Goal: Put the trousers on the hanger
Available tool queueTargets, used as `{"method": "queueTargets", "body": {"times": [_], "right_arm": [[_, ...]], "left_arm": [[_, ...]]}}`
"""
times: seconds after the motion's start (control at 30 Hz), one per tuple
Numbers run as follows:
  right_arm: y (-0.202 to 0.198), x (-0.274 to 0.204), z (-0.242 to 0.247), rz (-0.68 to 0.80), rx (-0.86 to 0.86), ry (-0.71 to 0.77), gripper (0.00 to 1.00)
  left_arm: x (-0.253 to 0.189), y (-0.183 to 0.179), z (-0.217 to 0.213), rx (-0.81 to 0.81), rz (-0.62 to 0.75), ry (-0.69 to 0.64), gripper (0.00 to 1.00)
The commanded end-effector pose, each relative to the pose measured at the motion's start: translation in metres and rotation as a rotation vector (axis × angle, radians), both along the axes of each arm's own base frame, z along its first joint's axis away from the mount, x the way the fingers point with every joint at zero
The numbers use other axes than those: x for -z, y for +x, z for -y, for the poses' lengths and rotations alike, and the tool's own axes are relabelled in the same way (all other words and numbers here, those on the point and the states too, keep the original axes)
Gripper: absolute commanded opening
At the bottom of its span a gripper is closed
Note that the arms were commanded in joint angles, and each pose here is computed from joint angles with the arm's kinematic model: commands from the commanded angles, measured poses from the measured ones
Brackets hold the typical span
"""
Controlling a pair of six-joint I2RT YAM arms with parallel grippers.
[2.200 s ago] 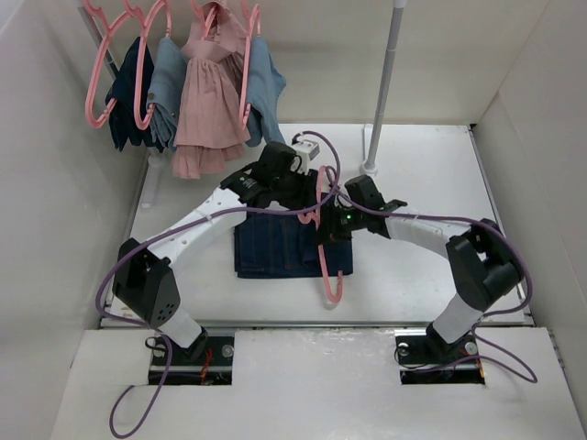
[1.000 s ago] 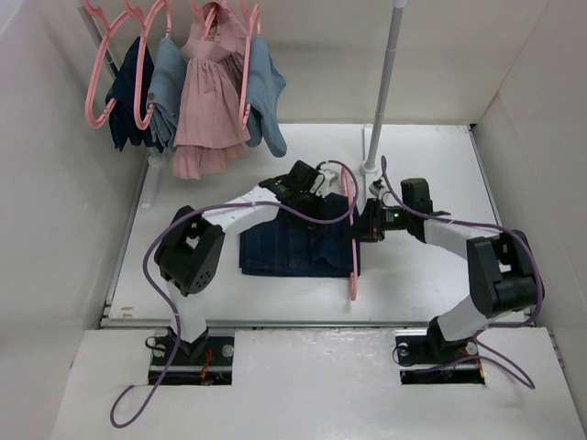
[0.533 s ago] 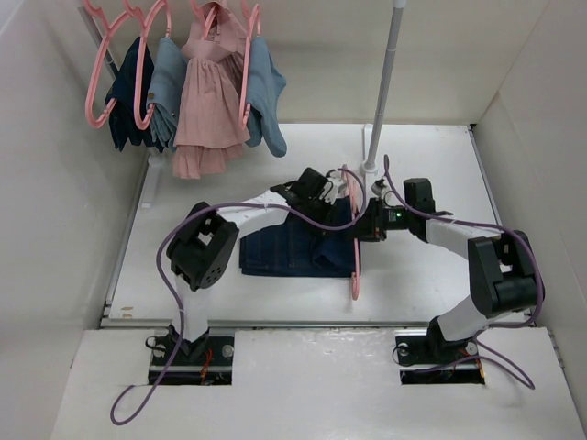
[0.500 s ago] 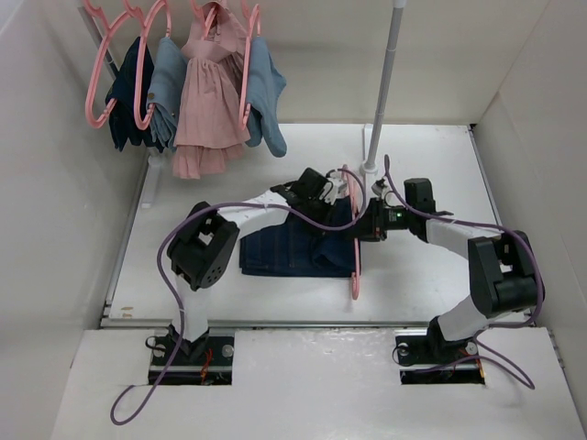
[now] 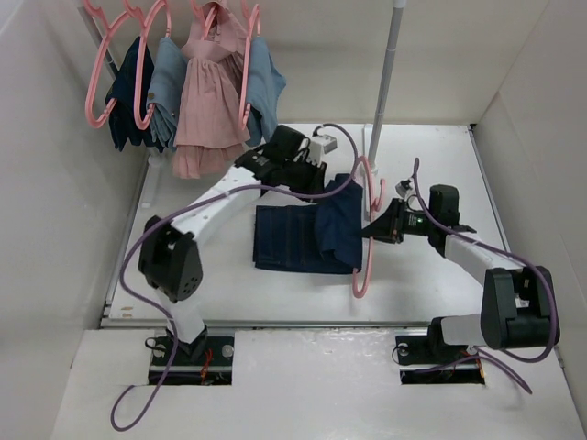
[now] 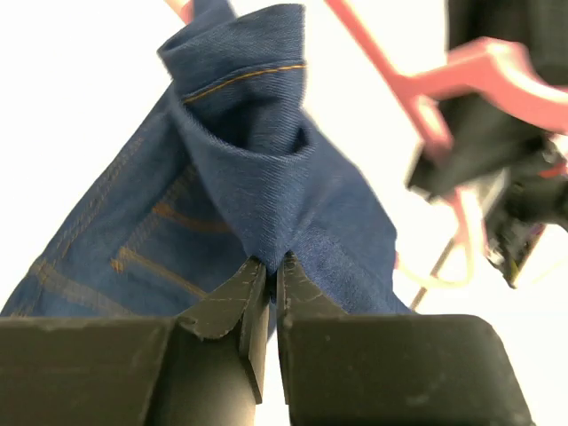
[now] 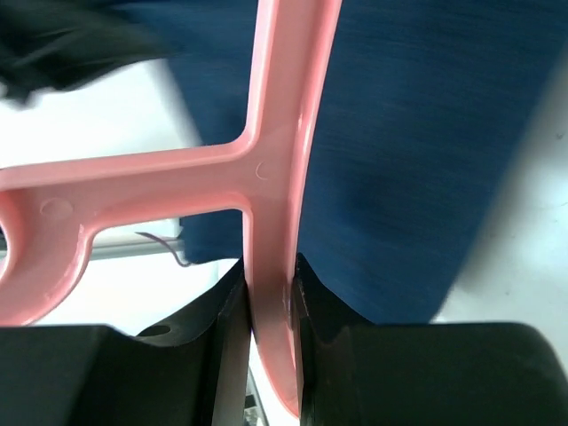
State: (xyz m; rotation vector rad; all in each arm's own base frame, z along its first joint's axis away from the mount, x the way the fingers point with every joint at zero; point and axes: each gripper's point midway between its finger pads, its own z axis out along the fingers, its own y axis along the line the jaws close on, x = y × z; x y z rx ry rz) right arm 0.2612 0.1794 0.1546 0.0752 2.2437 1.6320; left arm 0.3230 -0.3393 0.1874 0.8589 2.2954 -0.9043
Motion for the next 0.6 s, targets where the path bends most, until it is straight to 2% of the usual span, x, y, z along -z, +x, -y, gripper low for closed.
{"method": "queueTargets", "body": {"times": [0.0,0.2,0.33,0.57], "right_arm": [[0.001,0.008,0.006,-0.009,0.046,-0.009,0.00],[-0.012,0.018,0.005,-0.064,0.044,0.002,0.00],[-0.010,0.035,0.009,-0.098,0.092,-0.036,0.00],[-0.007,0.043,-0.009,-0.070,0.147,-0.184,0.00]], "left_arm": [[-0.065,-0.031,-0.018,0.081,0.089,-0.065,0.00],[-0.072,-0.043,-0.034,0.098,0.034,-0.085,0.00],[-0.087,-0.038,-0.048,0.086,0.058,-0.100,0.00],[-0.069,-0.026,-0.076,0.014,0.051,-0.052,0.00]]}}
